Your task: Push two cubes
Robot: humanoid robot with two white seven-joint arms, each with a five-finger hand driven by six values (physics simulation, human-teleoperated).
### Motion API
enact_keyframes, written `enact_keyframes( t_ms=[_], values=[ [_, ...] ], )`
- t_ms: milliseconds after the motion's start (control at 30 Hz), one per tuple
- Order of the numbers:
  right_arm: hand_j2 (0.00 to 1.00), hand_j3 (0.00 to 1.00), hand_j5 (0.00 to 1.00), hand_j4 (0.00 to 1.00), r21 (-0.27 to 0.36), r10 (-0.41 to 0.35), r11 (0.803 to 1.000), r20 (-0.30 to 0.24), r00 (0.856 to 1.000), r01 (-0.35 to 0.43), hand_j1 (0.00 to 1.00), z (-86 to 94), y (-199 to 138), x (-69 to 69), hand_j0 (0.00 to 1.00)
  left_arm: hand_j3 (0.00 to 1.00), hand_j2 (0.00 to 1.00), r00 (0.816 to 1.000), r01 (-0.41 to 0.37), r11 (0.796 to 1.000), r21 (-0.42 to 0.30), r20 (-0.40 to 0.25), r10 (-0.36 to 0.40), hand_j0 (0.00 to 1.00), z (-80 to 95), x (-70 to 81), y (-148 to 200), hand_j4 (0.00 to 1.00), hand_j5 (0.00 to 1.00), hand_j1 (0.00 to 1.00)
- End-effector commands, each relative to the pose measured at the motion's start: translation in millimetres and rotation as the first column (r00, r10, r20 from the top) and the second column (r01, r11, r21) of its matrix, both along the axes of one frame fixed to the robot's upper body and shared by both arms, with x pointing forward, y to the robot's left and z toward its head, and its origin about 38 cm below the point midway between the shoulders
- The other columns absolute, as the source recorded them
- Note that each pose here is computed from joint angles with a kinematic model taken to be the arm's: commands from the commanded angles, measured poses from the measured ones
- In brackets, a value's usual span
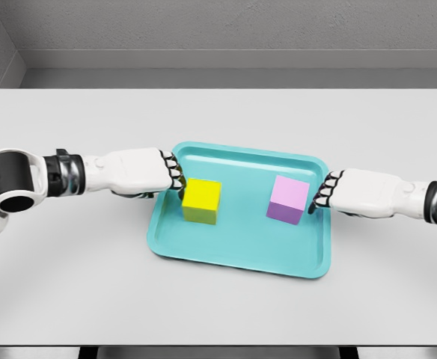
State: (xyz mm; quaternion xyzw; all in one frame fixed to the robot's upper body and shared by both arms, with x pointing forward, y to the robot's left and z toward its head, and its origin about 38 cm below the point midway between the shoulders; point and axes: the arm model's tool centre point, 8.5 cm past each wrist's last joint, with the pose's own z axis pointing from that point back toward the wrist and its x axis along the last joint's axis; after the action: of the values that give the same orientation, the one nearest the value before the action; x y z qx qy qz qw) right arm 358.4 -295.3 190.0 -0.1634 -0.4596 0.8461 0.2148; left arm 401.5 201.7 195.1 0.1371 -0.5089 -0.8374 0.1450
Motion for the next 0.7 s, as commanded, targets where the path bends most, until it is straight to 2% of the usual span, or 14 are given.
enact_keyframes(
  t_ms=[0, 167, 333, 433, 567, 667],
  values=[
    [0.74, 0.74, 0.74, 0.74, 0.005, 0.002, 1.0, 0.007, 1.0, -0.002, 0.74, -2.4, 5.2, 1.5, 0.74, 0.75, 0.75, 1.0, 0.02, 1.0, 0.015, -0.001, -0.02, 0.75, -2.8, -1.9, -4.1, 0.75, 0.75, 0.75],
    [0.74, 0.74, 0.74, 0.74, 0.011, 0.007, 1.0, 0.02, 1.0, -0.007, 0.74, 0.1, 9.8, 4.7, 0.74, 0.75, 0.75, 1.0, 0.024, 1.0, 0.014, 0.001, -0.024, 0.75, -2.2, -1.6, -6.1, 0.75, 0.75, 0.75],
    [0.74, 0.74, 0.74, 0.74, -0.018, 0.025, 1.0, 0.017, 1.0, -0.025, 0.74, -5.8, 15.6, 5.7, 0.74, 0.74, 0.74, 0.999, 0.035, 0.999, 0.017, -0.005, -0.035, 0.74, -4.2, -2.0, -13.8, 0.74, 0.74, 0.74],
    [0.74, 0.74, 0.74, 0.74, -0.051, -0.003, 0.999, 0.014, 1.0, 0.004, 0.74, -12.3, 6.7, 10.6, 0.74, 0.74, 0.74, 0.999, 0.041, 0.999, 0.012, -0.006, -0.041, 0.74, -4.4, -2.6, -16.7, 0.74, 0.74, 0.74],
    [0.74, 0.74, 0.74, 0.74, -0.061, -0.033, 0.998, 0.027, 0.999, 0.034, 0.74, -7.6, -1.8, 21.0, 0.74, 0.74, 0.74, 0.999, 0.051, 0.999, 0.008, -0.009, -0.05, 0.74, -4.6, -2.9, -23.4, 0.74, 0.74, 0.74],
    [0.74, 0.74, 0.74, 0.74, -0.06, -0.031, 0.998, 0.034, 0.999, 0.033, 0.74, -5.0, -1.2, 22.1, 0.74, 0.74, 0.74, 0.999, 0.051, 0.999, 0.007, -0.009, -0.051, 0.74, -4.6, -3.0, -24.0, 0.74, 0.74, 0.74]
  ],
)
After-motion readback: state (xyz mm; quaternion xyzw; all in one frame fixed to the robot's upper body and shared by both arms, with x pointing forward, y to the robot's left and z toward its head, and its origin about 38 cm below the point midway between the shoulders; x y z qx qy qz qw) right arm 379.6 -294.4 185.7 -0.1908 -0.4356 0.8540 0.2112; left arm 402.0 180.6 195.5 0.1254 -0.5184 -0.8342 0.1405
